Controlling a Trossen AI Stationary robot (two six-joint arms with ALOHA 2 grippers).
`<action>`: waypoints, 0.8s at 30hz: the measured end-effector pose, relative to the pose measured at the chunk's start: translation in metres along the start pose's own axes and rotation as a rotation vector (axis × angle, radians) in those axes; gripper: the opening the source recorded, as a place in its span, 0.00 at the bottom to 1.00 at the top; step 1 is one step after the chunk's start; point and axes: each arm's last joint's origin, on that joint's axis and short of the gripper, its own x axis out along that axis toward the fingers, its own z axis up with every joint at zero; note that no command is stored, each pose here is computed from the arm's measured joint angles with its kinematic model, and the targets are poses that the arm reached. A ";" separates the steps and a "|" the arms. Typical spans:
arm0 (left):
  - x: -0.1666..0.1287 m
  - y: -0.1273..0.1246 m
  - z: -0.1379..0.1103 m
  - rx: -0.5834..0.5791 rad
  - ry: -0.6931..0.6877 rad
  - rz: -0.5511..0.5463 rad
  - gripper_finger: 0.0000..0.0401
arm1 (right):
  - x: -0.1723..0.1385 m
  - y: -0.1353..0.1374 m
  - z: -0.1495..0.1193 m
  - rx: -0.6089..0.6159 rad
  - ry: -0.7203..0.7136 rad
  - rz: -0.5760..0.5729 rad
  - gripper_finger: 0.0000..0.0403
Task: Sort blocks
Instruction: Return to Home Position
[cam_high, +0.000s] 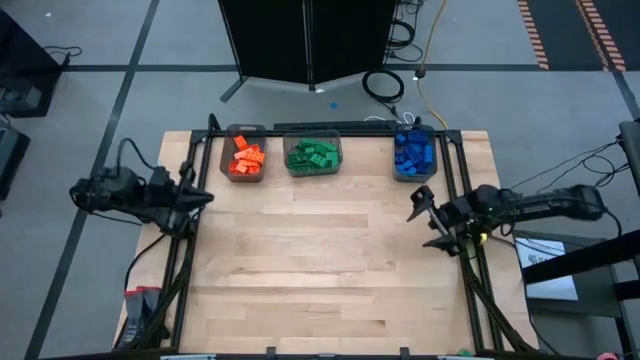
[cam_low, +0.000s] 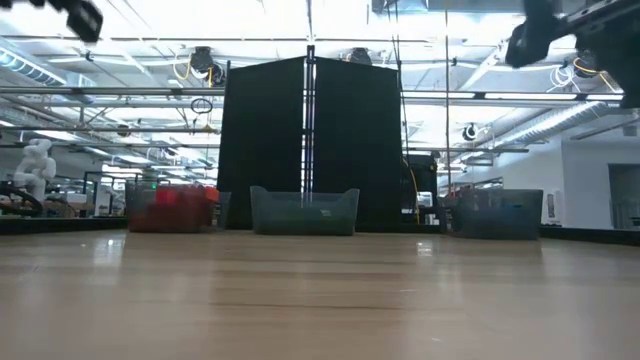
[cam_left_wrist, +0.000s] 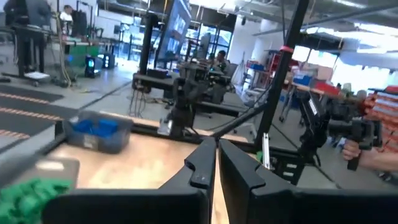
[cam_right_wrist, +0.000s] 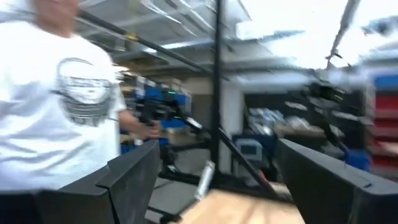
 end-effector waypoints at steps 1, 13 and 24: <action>-0.001 0.002 -0.010 -0.016 -0.007 -0.002 0.06 | 0.002 0.001 -0.004 0.021 0.016 -0.025 0.78; 0.021 0.005 -0.058 -0.045 0.012 -0.024 0.06 | 0.002 0.001 0.005 -0.162 -0.076 -0.183 0.78; -0.051 0.002 0.040 0.105 -0.111 -0.076 0.06 | -0.038 0.044 0.149 -0.108 -0.344 -0.035 0.78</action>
